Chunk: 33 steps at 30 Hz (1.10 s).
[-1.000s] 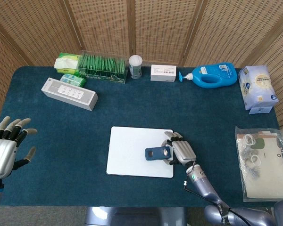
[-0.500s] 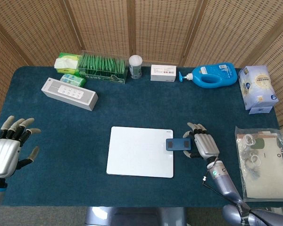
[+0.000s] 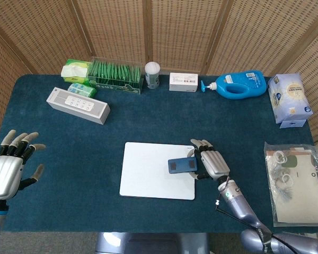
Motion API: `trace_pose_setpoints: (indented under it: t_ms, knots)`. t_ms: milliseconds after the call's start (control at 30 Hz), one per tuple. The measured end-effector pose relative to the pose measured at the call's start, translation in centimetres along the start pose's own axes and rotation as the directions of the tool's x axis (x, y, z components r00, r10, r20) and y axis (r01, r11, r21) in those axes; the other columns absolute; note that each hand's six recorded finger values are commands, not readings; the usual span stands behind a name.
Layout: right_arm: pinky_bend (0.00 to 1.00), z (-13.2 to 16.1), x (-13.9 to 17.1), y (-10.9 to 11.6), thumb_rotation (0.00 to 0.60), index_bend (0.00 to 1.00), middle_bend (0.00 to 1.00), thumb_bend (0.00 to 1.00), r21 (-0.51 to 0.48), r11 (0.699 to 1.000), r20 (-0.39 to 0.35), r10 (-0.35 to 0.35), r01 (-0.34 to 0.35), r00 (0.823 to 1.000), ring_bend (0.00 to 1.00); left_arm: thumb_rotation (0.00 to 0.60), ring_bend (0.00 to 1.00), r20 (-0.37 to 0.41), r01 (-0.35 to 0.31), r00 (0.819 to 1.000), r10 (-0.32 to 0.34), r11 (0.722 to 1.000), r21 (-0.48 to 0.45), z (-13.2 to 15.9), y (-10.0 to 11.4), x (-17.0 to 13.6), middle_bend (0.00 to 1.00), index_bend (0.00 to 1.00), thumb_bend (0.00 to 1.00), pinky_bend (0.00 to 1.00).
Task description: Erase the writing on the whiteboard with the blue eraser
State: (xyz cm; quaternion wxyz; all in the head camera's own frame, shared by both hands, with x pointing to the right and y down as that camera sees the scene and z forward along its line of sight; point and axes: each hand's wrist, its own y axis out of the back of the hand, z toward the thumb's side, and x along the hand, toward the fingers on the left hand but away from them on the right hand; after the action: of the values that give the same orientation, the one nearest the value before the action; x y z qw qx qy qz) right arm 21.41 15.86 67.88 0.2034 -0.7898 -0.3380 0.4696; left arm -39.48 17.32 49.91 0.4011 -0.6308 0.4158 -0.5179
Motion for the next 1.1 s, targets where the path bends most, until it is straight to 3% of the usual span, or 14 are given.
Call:
trace_pose_setpoints:
  t_ms: [200,567,967,1100]
  knots:
    - [0.0,-0.4,-0.7,0.5,0.6,0.74,0.08,0.26,0.021,1.0,0.014,-0.018,0.017,1.0,0.0,0.6,0.15,-0.007,0.006,1.0,-0.006,1.0,-0.002,-0.4,-0.1,-0.2,0.18,0.32,0.44,0.0]
    - [0.0,-5.6,0.4,3.0,0.6,0.73,0.08,0.26,0.054,0.996,0.131,-0.077,0.071,0.988,0.0,0.6,0.15,-0.01,0.025,1.0,-0.025,1.0,-0.015,-0.6,-1.0,-0.4,0.18,0.32,0.44,0.0]
    - [0.0,-9.2,2.0,5.2,0.6,0.71,0.08,0.26,0.064,0.992,0.205,-0.121,0.11,0.971,0.0,0.6,0.15,-0.028,0.035,0.999,-0.035,0.999,-0.015,-1.1,-1.5,-0.4,0.18,0.32,0.44,0.0]
    - [0.0,-9.6,2.1,5.2,0.6,0.6,0.03,0.26,0.065,0.992,0.211,-0.119,0.108,0.97,0.0,0.6,0.15,-0.03,0.036,0.999,-0.036,0.999,-0.013,-1.1,-1.5,-0.3,0.18,0.32,0.44,0.0]
